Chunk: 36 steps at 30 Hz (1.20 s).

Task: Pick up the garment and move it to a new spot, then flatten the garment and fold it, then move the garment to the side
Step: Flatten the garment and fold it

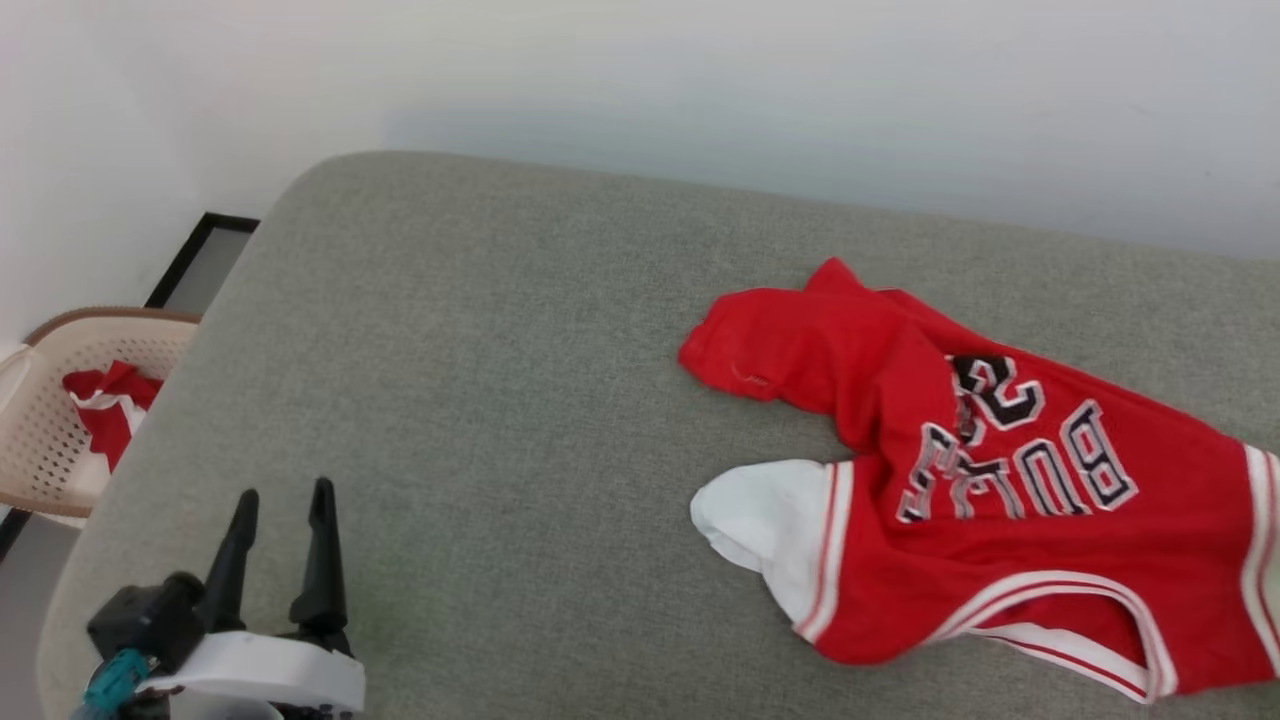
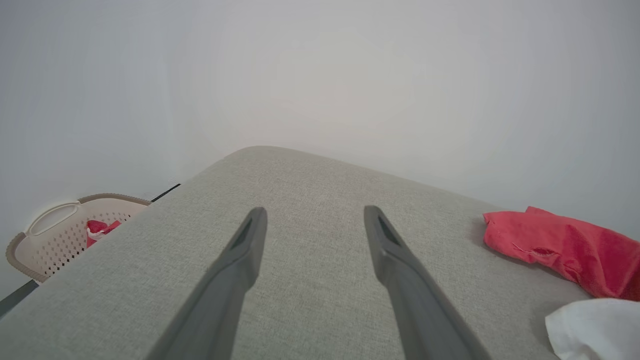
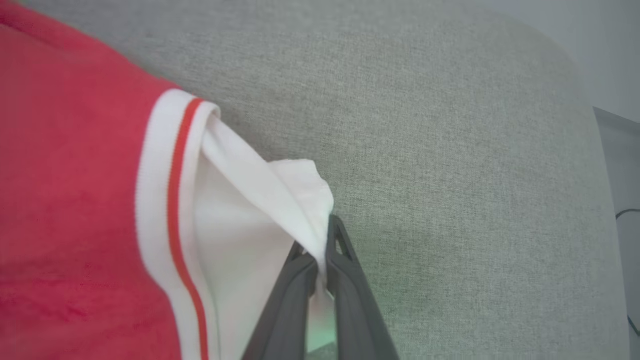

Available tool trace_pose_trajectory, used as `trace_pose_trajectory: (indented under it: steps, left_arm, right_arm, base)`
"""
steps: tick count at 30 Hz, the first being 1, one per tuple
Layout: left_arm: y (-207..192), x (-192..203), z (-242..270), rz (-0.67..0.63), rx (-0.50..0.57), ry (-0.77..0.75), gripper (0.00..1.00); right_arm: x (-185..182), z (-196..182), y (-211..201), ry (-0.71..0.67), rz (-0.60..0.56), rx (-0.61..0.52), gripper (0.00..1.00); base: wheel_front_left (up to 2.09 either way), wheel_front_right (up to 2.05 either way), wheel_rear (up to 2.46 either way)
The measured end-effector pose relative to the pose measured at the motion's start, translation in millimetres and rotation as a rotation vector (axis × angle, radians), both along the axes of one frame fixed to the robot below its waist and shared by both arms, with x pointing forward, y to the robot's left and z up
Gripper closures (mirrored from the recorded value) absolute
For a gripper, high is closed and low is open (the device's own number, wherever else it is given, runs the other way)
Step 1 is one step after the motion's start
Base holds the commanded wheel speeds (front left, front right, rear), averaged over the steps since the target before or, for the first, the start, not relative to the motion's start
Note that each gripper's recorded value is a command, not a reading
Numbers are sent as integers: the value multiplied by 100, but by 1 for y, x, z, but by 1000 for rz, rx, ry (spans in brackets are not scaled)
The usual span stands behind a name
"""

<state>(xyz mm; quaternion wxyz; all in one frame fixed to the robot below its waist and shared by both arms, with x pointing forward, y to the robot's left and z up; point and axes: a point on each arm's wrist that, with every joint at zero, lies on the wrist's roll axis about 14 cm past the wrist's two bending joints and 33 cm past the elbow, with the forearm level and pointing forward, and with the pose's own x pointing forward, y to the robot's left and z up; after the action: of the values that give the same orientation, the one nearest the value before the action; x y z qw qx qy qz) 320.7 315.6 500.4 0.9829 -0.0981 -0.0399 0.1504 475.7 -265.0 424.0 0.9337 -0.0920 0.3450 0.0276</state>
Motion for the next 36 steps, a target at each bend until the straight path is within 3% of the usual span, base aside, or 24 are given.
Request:
trace_pose_trajectory:
  steps: [7, 8, 9, 11, 12, 13, 22, 31, 36]
  left_arm:
    - [-4, 8, -2, -23, 6, 13, 0]
    - [-5, 10, -2, -29, 8, 12, 0]
    - [-7, 12, -1, -36, 12, 10, 0]
    - [-7, 14, 0, -42, 15, 9, 0]
    - [-8, 15, 1, -47, 15, 8, 0]
    - [-8, 16, 1, -53, 16, 9, 0]
    - [-29, 36, 12, -168, 32, 17, 0]
    - [-83, 66, 29, -421, -12, 100, 0]
    - [-117, 85, 38, -579, -32, 194, 0]
  right_arm:
    - [-4, -26, -13, 62, -57, -9, 100]
    - [-3, -26, -12, 62, -59, -7, 88]
    - [-2, -27, -11, 65, -64, -3, 69]
    - [-1, -27, -10, 64, -67, 2, 47]
    - [-1, -26, -9, 64, -68, 4, 15]
    - [0, -26, -8, 65, -67, 4, 0]
    - [-1, -4, 0, 33, -45, 11, 0]
    - [3, 63, -6, -276, -16, 44, 0]
    - [-12, 89, -8, -456, -24, 90, 0]
  base:
    - [0, 0, 0]
    - [0, 0, 0]
    - [0, 0, 0]
    - [0, 0, 0]
    - [0, 0, 0]
    - [0, 0, 0]
    - [0, 0, 0]
    - [0, 0, 0]
    - [0, 0, 0]
